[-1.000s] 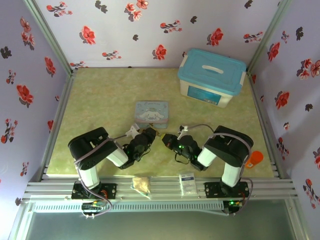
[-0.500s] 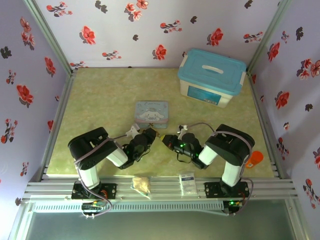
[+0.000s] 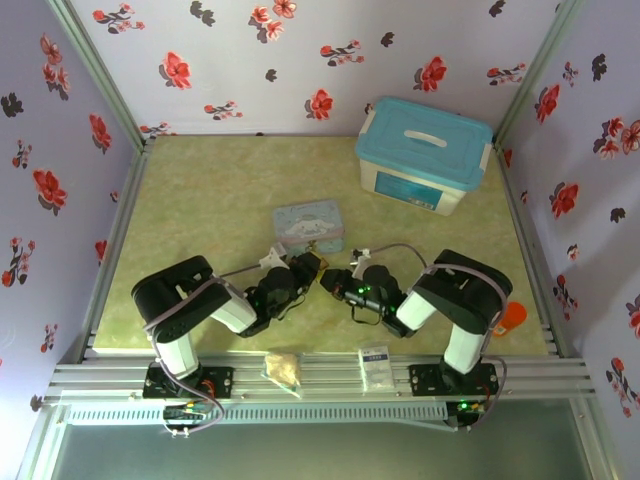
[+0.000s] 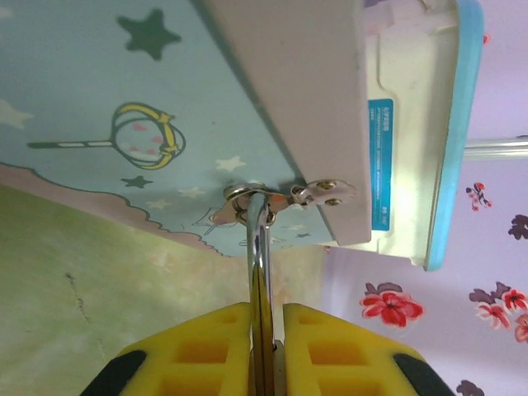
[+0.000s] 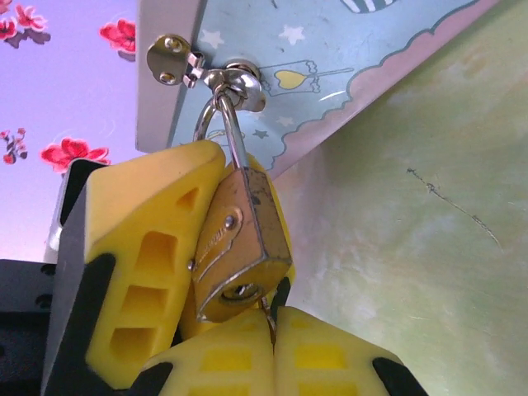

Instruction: Unlock the padlock with the key

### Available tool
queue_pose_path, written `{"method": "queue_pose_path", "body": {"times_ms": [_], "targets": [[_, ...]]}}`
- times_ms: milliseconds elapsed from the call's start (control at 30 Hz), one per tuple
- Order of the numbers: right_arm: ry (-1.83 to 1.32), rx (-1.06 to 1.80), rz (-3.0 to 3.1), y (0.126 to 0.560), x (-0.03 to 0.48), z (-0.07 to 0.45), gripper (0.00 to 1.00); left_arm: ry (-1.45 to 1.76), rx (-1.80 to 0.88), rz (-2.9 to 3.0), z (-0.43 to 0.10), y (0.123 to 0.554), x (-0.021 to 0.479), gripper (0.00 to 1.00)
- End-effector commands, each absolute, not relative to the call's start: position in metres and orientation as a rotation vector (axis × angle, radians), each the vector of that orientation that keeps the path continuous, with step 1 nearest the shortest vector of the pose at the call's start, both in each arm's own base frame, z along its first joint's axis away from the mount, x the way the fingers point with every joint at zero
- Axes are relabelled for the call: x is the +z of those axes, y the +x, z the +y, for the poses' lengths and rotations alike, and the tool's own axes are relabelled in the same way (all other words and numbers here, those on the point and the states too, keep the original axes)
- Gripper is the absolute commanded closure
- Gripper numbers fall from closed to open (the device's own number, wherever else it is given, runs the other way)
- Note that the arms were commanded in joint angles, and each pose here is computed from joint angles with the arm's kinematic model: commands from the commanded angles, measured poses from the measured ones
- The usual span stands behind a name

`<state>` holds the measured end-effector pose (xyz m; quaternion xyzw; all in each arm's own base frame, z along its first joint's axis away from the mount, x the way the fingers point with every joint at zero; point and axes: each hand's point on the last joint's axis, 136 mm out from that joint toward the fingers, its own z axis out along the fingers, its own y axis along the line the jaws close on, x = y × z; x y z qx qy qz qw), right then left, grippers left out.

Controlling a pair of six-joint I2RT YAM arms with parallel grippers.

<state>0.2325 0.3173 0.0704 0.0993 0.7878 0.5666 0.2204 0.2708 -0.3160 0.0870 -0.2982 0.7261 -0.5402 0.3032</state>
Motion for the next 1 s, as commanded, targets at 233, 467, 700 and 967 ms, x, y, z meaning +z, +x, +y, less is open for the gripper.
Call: {"method": "queue_pose_path", "body": {"times_ms": [233, 467, 700, 967], "targets": [[0.165, 1.726, 2.207, 0.215, 0.075, 0.314, 1.0, -0.628, -1.531, 1.987, -0.338, 0.247, 0.097, 1.0], [0.253, 1.637, 2.263, 0.214, 0.053, 0.284, 1.0, -0.599, -1.457, 2.009, -0.329, 0.245, 0.095, 1.0], [0.253, 1.672, 2.278, 0.217, 0.052, 0.28, 1.0, -0.598, -1.46, 1.996, -0.325, 0.245, 0.095, 1.0], [0.181, 1.577, 2.367, 0.208, 0.042, 0.273, 1.0, -0.483, -1.185, 2.17, -0.311, 0.246, 0.074, 1.0]]}}
